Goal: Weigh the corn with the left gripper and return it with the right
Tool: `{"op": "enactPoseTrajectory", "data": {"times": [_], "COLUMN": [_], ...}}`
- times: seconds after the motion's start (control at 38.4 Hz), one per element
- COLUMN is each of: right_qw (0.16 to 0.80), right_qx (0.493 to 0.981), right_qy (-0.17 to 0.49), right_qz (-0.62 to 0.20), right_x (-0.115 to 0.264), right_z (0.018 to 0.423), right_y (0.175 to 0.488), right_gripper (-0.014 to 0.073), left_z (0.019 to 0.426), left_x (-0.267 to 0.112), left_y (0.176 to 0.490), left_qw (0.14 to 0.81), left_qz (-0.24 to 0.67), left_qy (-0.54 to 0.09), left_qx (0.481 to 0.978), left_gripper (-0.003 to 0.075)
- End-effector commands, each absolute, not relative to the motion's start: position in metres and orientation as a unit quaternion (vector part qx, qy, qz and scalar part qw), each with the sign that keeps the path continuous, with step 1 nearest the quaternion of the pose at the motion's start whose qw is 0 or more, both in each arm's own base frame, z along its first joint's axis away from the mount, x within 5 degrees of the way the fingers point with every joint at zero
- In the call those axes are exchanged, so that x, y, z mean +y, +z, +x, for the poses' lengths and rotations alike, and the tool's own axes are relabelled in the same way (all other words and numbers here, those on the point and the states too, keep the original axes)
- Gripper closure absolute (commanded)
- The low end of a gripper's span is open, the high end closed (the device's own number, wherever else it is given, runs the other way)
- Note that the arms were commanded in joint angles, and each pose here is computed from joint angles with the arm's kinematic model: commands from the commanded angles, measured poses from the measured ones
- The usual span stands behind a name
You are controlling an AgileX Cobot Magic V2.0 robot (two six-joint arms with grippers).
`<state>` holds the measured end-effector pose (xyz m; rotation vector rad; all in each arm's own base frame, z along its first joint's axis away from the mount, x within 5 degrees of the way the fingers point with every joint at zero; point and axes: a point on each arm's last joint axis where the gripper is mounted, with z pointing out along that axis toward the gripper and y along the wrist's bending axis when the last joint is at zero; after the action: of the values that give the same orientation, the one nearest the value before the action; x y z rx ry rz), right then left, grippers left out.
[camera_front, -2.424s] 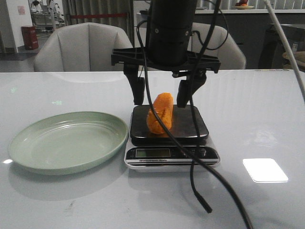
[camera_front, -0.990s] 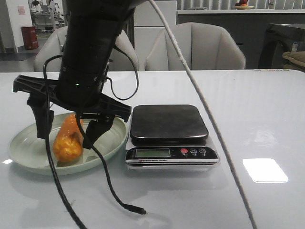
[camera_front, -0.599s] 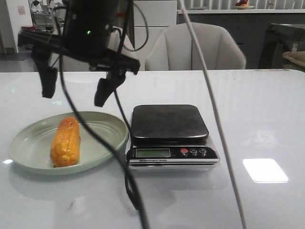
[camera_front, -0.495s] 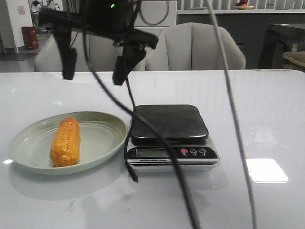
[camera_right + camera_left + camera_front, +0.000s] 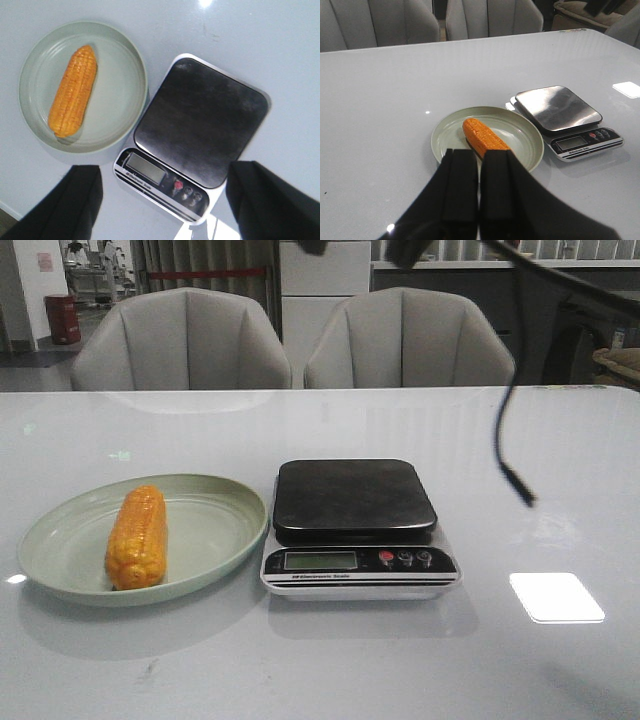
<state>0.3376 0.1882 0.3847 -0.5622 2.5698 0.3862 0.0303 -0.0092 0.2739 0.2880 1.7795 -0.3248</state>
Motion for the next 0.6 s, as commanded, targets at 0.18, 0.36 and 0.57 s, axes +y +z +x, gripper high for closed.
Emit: {"op": "enactPoseTrajectory", "data": {"times": [0.18,0.36,0.57], "right_qw": [0.375,0.404,0.472], "right_qx": [0.895,0.885,0.853], "right_qy": [0.147,0.144,0.153], "right_qz": [-0.192,-0.178,-0.164], "right_x": [0.129,0.104,0.079], "right_z": [0.266,0.223,0.168], "right_y": [0.415,0.393,0.373], "right_gripper": [-0.0011,-0.0011,-0.0011], "left_z": [0.031,0.031,0.031], "left_x": [-0.01,-0.01,-0.01], "left_y": [0.289,0.289,0.289], "left_qw": [0.644,0.644,0.644], "left_qz": [0.122,0.122,0.122], "left_qy": [-0.15,-0.15,-0.15], "left_qx": [0.74,0.74,0.74], "left_gripper": [0.0596,0.0596,0.0596]}}
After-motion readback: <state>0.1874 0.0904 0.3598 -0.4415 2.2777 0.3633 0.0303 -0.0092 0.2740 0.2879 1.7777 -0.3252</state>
